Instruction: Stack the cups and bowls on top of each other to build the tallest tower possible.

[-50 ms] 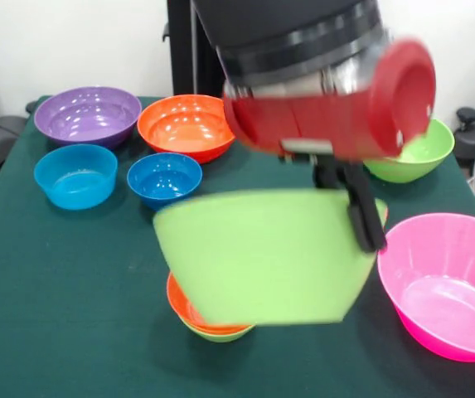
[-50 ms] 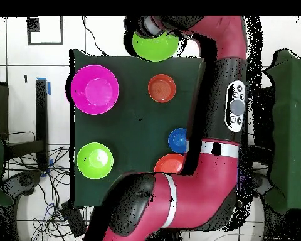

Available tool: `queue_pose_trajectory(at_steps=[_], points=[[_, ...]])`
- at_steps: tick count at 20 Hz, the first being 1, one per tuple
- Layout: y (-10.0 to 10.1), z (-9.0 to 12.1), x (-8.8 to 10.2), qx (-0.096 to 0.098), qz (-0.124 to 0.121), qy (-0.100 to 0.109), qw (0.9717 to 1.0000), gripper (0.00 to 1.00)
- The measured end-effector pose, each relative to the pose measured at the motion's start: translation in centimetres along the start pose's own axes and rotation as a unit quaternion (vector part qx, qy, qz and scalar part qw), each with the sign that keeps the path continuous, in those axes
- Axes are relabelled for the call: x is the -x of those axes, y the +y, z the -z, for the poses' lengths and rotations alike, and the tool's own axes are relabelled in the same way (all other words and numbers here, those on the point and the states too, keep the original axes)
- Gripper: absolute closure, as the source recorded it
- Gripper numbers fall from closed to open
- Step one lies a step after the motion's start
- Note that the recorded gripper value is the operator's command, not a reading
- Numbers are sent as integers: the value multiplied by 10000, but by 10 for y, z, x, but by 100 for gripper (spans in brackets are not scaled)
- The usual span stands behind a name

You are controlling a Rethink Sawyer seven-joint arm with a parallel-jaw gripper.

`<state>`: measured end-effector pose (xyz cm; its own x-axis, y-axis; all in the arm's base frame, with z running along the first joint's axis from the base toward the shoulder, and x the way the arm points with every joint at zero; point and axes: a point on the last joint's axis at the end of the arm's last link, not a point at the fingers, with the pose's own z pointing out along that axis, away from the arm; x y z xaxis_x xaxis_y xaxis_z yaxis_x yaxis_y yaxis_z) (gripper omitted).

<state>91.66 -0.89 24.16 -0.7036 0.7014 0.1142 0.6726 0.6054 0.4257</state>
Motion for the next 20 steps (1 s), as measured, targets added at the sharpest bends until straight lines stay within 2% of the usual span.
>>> queue_pose_trajectory(at_steps=[3, 6, 9, 15, 20], points=[[-2, 22, -4, 59, -77, 107, 9999, 100], [-5, 30, -5, 80, -118, 99, 9998, 100], [-11, 29, -4, 63, -151, 45, 9999, 100], [-22, 7, -11, -63, -199, 201, 9996, 100], [-36, -14, -17, -244, -253, 333, 9988, 100]])
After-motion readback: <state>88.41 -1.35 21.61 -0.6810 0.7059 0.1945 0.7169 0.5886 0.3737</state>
